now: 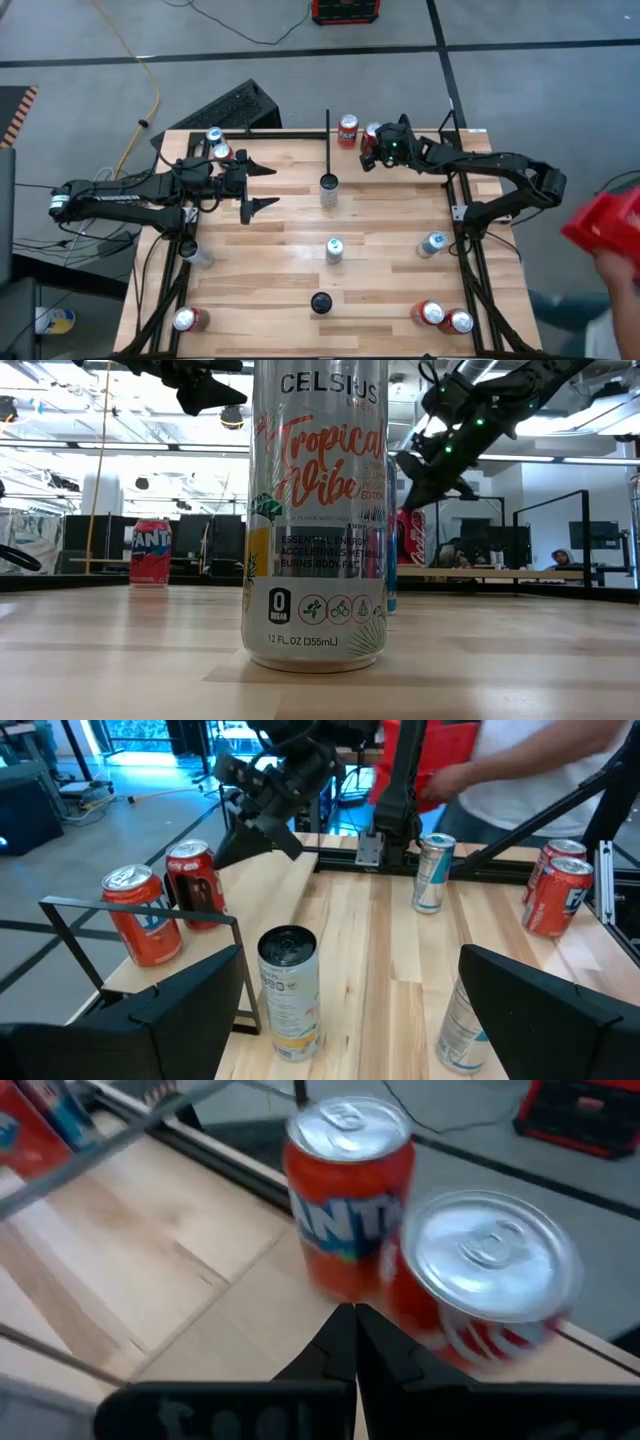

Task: Place canned beverage on shelf
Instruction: Put the top red-white soda can on the shelf

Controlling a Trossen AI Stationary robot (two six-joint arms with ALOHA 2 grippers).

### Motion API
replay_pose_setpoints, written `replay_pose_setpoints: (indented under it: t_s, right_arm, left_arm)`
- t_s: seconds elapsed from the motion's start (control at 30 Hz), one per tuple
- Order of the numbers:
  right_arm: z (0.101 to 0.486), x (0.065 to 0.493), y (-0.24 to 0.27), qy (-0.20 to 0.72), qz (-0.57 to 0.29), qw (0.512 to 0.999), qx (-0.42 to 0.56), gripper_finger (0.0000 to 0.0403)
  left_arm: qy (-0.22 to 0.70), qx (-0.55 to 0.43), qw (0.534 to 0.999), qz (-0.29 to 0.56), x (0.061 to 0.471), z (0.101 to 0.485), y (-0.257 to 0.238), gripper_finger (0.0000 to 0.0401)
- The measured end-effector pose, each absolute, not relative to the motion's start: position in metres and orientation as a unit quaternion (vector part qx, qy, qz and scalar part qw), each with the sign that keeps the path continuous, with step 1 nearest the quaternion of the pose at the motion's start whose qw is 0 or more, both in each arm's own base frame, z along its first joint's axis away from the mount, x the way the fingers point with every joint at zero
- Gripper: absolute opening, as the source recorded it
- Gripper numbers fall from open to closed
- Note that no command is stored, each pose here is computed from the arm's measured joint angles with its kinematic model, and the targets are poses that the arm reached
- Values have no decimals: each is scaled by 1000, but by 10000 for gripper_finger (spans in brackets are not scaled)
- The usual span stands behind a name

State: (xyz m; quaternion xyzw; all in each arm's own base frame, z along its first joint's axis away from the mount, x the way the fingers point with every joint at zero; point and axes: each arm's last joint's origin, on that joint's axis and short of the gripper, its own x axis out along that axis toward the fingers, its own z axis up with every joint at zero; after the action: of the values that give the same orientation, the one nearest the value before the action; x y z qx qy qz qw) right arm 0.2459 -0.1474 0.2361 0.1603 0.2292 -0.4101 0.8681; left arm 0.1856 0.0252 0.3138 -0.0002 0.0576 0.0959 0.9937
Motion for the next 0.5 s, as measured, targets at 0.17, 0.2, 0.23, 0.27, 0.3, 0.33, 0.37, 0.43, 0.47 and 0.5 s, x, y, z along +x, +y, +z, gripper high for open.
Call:
replay_pose_setpoints:
  t_s: [0.17, 0.2, 0.23, 0.27, 0.3, 0.33, 0.37, 0.43, 0.47, 0.5]
  right_arm:
    - [225, 256, -154, 242, -413, 863, 164, 24]
    - [224, 257, -156, 244, -414, 861, 165, 24]
    - [225, 260, -159, 240, -415, 862, 163, 24]
    - [224, 263, -161, 239, -415, 863, 162, 24]
    - [222, 265, -162, 245, -419, 859, 161, 24]
    - [220, 267, -164, 251, -425, 855, 159, 24]
    - [219, 268, -165, 251, -432, 852, 156, 24]
    - [218, 271, -166, 252, -450, 844, 147, 24]
    - [218, 272, -167, 249, -458, 841, 143, 24]
    - [218, 272, -168, 248, -462, 840, 141, 24]
  left_arm:
    - [58, 0, 994, 96, 186, 314, 25, 355]
    - [58, -1, 994, 96, 186, 314, 25, 355]
    - [58, -2, 994, 96, 186, 314, 25, 355]
    - [58, -2, 994, 96, 186, 314, 25, 355]
    - [59, -2, 994, 95, 186, 314, 25, 355]
    - [59, -2, 994, 94, 186, 314, 25, 355]
    - [59, -2, 994, 94, 186, 313, 25, 355]
    - [59, -2, 994, 94, 186, 313, 25, 355]
    - [60, -2, 994, 94, 186, 313, 25, 355]
    - [60, -2, 994, 94, 186, 313, 25, 355]
